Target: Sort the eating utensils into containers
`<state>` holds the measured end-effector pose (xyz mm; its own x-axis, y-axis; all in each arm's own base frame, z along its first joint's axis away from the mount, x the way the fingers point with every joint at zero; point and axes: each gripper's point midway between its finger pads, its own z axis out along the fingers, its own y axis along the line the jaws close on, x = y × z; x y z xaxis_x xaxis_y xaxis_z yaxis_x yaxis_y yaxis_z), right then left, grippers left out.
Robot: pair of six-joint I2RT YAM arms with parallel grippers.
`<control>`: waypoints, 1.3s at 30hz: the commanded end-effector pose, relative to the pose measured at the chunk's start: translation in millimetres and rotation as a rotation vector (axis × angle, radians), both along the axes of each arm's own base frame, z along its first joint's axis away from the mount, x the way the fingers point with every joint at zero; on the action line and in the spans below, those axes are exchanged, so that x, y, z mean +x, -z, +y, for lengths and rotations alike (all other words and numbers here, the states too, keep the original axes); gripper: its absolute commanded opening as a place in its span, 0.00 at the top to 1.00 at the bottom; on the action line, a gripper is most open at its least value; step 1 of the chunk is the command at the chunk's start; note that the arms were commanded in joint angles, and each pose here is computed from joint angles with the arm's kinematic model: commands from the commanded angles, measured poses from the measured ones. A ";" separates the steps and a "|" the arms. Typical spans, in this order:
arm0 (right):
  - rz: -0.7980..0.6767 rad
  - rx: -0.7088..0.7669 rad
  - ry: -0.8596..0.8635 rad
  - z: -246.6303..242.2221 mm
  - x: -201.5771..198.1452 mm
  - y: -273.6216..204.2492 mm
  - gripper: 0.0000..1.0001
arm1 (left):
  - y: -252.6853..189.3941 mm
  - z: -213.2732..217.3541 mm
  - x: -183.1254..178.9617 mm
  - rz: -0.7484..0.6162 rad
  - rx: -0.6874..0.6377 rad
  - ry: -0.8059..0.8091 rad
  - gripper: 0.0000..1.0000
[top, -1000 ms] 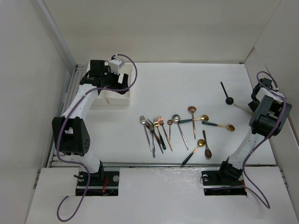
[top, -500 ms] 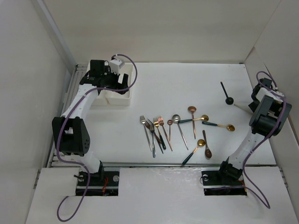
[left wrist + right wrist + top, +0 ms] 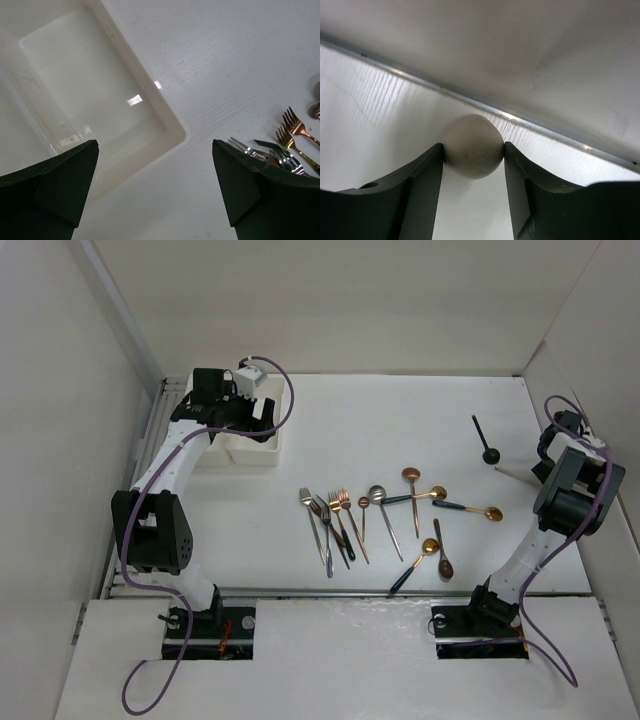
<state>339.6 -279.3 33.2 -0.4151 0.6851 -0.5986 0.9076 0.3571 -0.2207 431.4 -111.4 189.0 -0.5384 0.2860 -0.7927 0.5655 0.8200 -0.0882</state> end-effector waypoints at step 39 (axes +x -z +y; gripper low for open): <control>-0.166 -0.106 -0.246 63.3 62.4 -76.7 0.83 | -20.6 -0.8 4.4 -0.090 0.019 0.034 0.06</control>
